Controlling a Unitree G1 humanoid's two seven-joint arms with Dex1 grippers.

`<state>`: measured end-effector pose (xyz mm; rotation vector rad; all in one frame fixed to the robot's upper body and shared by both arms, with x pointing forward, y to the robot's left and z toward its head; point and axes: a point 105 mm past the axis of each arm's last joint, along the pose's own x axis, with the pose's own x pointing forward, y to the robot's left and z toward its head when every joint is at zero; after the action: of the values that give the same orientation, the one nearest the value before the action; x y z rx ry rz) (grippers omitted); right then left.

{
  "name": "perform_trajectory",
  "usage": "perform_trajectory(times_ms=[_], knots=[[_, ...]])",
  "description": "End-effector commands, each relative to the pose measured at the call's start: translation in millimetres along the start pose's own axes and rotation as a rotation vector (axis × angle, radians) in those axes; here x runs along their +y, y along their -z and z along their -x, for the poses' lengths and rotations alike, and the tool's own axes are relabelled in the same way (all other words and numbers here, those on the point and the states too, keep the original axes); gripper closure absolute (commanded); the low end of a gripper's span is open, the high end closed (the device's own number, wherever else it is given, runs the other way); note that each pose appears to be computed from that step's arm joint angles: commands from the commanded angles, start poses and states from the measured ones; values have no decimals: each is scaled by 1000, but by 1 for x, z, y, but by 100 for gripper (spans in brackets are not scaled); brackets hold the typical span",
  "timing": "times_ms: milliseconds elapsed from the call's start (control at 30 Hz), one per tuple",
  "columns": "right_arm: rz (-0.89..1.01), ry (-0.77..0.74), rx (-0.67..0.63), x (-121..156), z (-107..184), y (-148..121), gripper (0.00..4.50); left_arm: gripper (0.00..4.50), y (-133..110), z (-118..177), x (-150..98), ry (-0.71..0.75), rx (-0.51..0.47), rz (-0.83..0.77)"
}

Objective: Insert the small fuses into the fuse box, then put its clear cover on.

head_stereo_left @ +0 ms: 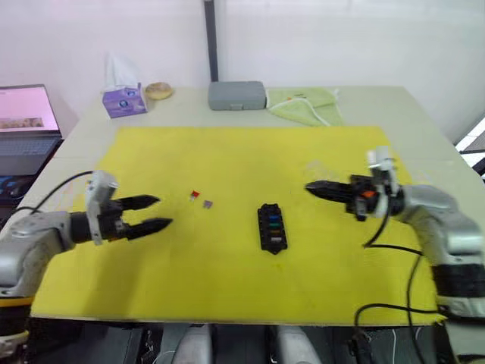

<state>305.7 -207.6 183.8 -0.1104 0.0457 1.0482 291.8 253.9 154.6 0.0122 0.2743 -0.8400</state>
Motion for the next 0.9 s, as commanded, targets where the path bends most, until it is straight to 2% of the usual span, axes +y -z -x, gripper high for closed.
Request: perform_trajectory(times_ms=[33, 100, 133, 167, 300, 333, 667, 767, 900], knots=[[-2, 299, 1, -29, 60, 2, 394, 0, -5, 32, 36, -171, -47, -18], [-20, 524, 20, -45, 115, 15, 318, 0, 8, 43, 52, -237, -56, 25], [-31, 598, 34, -47, 135, 21, 254, 0, 13, 45, 57, -251, -59, 43], [-36, 637, 43, -47, 146, 26, 225, 0, 17, 46, 60, -258, -60, 54], [-33, 745, 77, -44, 176, 39, 20, 0, 28, 43, 68, -267, -53, 78], [-29, 760, 79, -44, 179, 40, 3, 0, 29, 42, 70, -269, -54, 82], [-5, 861, 122, -46, 188, 47, 3, 0, 26, 25, 74, -235, -21, 122], [-44, 837, 62, -46, 181, 33, 3, 0, 14, 17, 66, -152, -35, 145], [-68, 640, -28, -35, 135, -8, 3, 0, -3, 4, 50, 17, -35, 200]])
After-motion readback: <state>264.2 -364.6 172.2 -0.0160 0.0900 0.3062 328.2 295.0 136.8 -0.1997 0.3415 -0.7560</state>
